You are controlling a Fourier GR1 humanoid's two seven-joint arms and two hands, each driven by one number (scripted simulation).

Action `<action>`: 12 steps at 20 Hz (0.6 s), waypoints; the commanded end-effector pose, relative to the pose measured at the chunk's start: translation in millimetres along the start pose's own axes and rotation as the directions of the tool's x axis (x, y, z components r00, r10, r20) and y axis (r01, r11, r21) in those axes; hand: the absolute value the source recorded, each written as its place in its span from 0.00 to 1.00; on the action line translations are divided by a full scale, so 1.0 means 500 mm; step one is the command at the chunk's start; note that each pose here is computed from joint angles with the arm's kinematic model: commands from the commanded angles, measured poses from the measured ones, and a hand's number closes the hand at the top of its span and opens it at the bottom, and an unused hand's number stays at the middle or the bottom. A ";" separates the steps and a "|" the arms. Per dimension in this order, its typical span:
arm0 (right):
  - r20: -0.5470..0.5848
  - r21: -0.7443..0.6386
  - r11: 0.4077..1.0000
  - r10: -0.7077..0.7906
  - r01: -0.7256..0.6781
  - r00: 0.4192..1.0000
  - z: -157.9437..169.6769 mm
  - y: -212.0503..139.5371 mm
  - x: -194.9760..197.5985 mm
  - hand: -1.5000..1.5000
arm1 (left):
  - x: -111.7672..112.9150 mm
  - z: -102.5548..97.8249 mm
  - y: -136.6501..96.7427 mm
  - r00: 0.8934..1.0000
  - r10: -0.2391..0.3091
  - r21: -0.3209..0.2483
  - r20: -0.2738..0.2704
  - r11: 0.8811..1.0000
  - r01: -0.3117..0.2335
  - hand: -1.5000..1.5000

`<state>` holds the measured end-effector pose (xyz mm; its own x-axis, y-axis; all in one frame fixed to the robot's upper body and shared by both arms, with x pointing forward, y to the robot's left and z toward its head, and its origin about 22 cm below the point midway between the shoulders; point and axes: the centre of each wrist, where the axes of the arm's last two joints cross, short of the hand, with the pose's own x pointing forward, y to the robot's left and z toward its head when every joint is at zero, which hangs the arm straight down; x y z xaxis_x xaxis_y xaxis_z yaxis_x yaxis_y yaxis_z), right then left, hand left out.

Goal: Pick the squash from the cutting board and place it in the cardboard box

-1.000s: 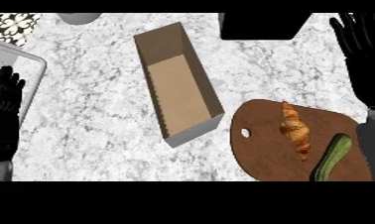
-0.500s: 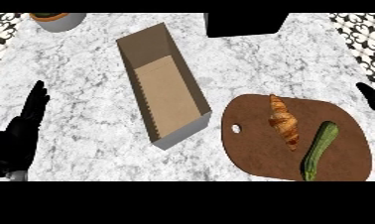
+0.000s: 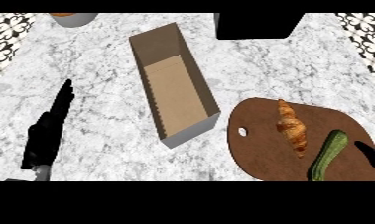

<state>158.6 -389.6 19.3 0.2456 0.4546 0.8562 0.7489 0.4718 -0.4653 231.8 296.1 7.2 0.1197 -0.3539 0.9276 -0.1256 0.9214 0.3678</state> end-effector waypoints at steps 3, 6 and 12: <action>-0.084 0.287 0.906 0.348 -0.311 0.934 0.028 -0.089 0.002 0.00 | -0.015 0.000 -0.008 1.000 0.003 -0.005 -0.008 1.000 -0.003 0.50; -0.110 0.460 0.806 0.467 -0.372 0.877 0.049 -0.092 0.022 0.00 | 0.021 -0.011 -0.009 1.000 -0.005 -0.033 0.010 0.999 0.006 0.50; -0.146 0.622 0.689 0.568 -0.371 0.810 0.073 -0.061 0.139 0.00 | -0.003 -0.001 0.000 1.000 -0.003 -0.045 0.006 0.999 0.003 0.50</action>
<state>125.5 -372.2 70.6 0.6578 0.5227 0.5424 0.1640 0.6034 -0.7804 237.0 290.1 11.7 0.1146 -0.3579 0.9267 -0.0951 0.9246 0.3689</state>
